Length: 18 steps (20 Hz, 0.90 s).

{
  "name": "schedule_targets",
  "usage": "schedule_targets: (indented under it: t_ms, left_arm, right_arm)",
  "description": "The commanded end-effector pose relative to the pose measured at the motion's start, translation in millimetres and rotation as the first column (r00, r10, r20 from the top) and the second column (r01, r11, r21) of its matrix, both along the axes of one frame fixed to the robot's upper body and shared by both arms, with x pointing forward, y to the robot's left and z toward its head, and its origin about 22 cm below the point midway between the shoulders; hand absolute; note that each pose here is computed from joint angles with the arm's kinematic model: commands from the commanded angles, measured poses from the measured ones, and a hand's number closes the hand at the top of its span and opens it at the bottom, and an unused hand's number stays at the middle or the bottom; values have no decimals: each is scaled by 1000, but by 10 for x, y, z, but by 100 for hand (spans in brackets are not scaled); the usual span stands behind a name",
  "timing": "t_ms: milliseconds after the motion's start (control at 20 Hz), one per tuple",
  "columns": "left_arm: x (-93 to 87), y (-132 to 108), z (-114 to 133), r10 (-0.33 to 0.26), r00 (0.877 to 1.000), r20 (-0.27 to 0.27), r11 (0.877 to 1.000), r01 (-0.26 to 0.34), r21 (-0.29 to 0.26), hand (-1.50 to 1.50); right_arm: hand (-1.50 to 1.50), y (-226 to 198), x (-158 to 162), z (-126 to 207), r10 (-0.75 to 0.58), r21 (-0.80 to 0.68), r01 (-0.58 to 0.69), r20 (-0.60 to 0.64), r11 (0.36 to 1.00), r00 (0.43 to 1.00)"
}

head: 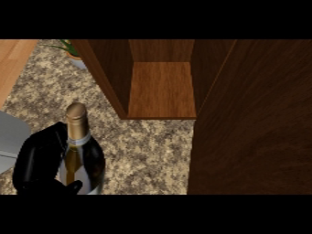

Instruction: Pick up the wine, place it into the cabinet and close the cabinet

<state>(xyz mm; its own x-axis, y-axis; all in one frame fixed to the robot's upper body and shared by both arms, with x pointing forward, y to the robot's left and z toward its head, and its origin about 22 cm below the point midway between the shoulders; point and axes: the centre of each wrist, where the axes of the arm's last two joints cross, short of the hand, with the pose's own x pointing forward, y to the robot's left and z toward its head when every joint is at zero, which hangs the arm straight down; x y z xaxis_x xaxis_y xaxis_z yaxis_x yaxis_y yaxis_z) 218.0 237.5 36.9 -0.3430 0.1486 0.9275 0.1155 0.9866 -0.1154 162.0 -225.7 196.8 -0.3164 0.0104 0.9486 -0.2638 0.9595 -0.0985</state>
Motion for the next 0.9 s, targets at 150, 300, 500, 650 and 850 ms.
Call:
schedule_targets:
  t_ms: [150, 300, 500, 650, 850]
  left_arm:
    - [66, -538, 383, -88, 995, -36, 996, 87, -24, 150]
    - [159, -659, 543, -95, 995, -4, 995, 95, -25, 150]
    - [144, -1009, 714, -112, 994, 3, 992, 112, -57, 150]
    - [150, -1290, 720, -114, 993, -17, 992, 113, -59, 150]
    - [222, -1378, 877, -100, 995, -6, 993, 99, -68, 150]
  right_arm:
    - [-150, -9, -290, 126, 41, 50, -43, 44, 998, 998]
    - [-150, 45, -324, 201, 63, 55, -65, 41, 996, 997]
    - [-150, -63, -252, 120, 39, 44, -41, 32, 998, 999]
    - [-150, 26, -291, 135, 60, 48, -62, 50, 997, 997]
    - [-150, 46, -216, 189, 59, 42, -60, 37, 997, 998]
